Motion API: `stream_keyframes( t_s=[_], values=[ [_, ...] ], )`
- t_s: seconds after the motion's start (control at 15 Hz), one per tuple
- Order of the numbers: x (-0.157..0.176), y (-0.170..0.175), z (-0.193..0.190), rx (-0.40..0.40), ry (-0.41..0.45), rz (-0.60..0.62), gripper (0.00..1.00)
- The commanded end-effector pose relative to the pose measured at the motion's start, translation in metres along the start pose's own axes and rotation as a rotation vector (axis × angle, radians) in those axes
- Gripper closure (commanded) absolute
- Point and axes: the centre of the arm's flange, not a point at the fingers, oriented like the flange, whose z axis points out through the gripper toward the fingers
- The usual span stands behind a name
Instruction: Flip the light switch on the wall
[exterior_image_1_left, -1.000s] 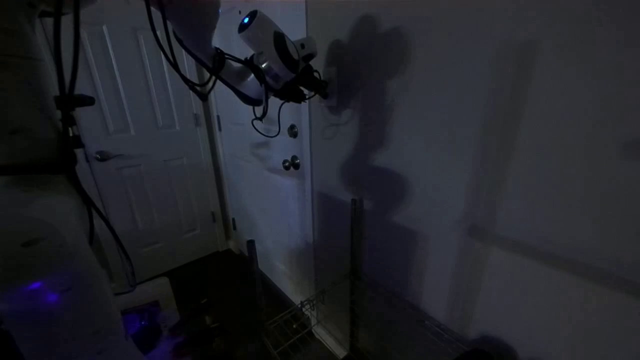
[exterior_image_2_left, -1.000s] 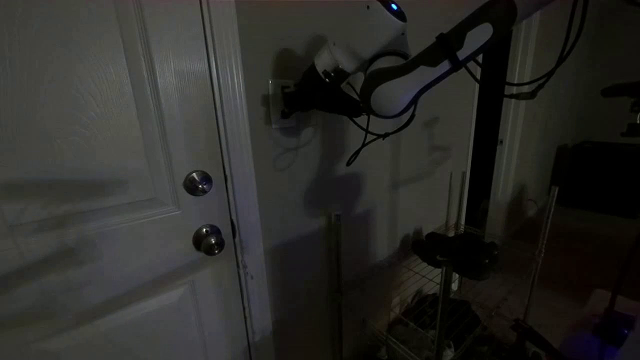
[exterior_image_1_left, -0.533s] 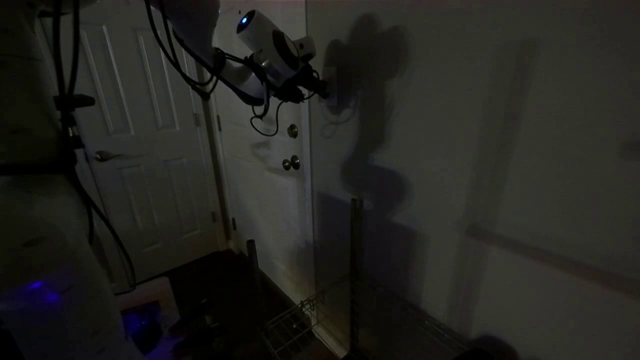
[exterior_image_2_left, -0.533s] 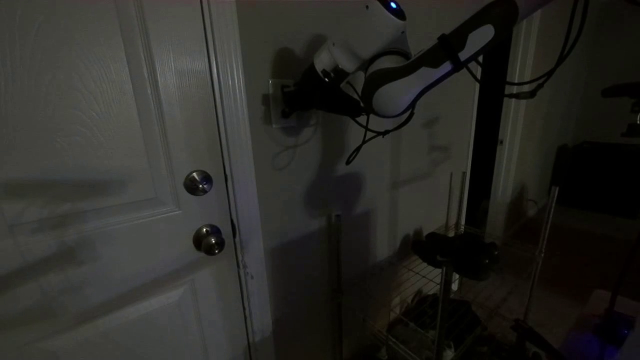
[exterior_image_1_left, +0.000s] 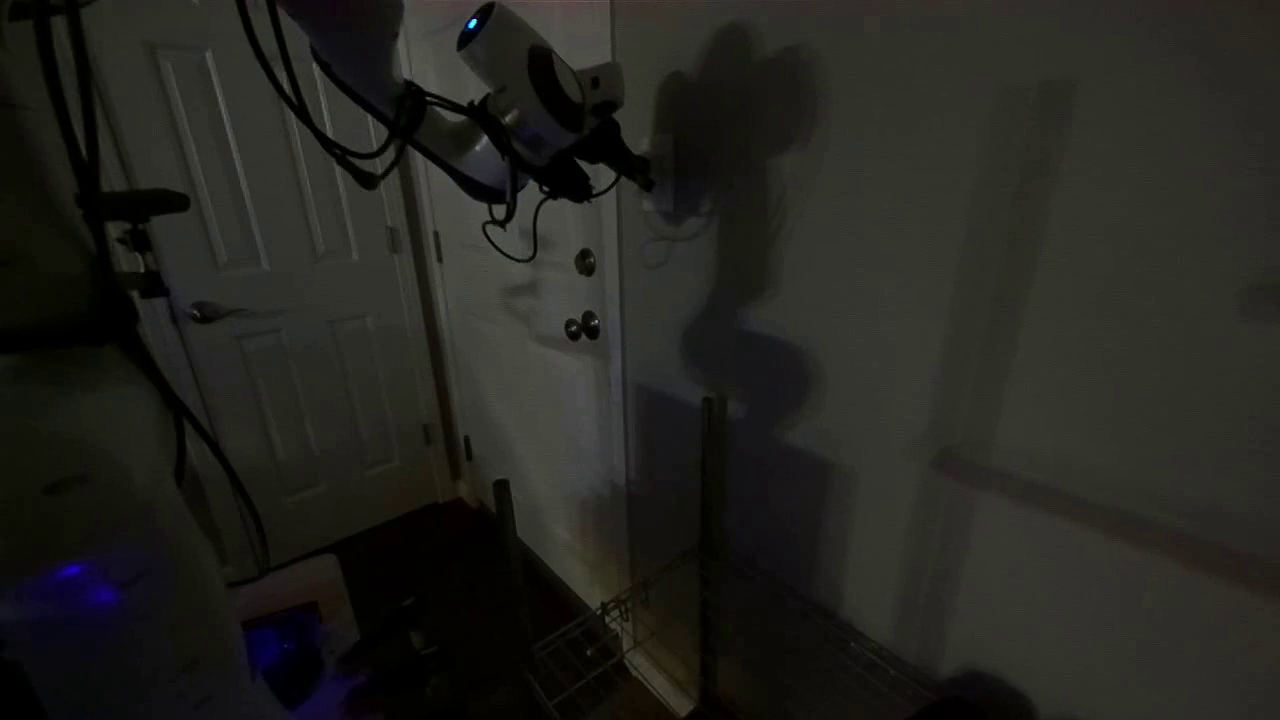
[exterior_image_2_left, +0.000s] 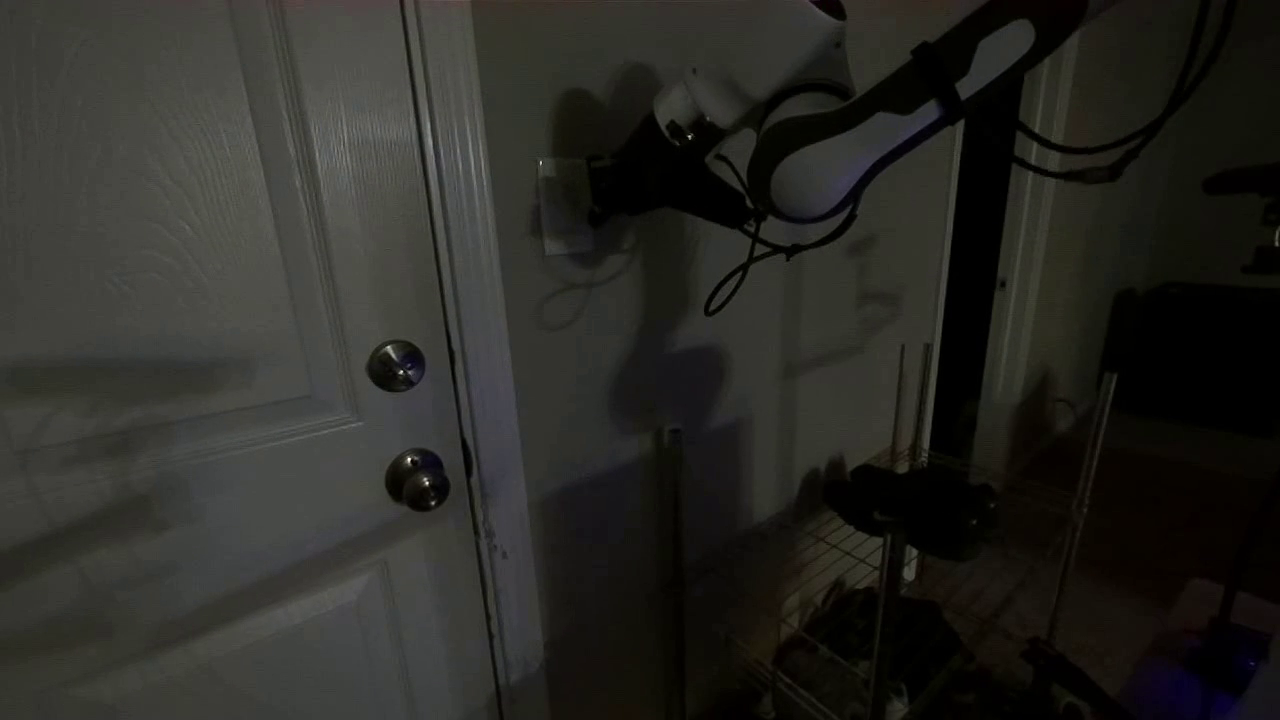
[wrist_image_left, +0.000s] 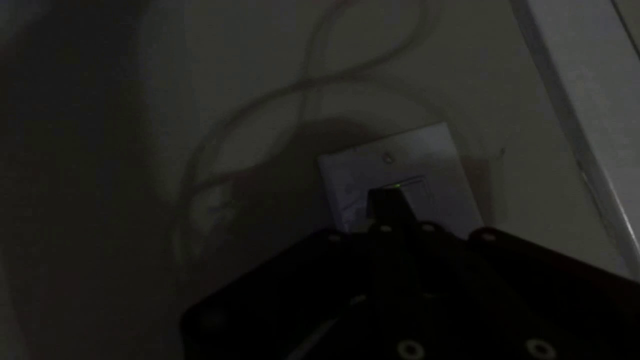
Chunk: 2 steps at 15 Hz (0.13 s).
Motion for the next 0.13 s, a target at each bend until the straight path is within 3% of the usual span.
stream_keyframes(
  t_s=[0.0, 0.07],
  values=[
    [-0.0147, 0.0055, -0.0265, -0.001, -0.044, 0.054, 1.0],
    [-0.0178, 0.0049, -0.0286, 0.006, -0.05, 0.064, 1.0]
  ],
)
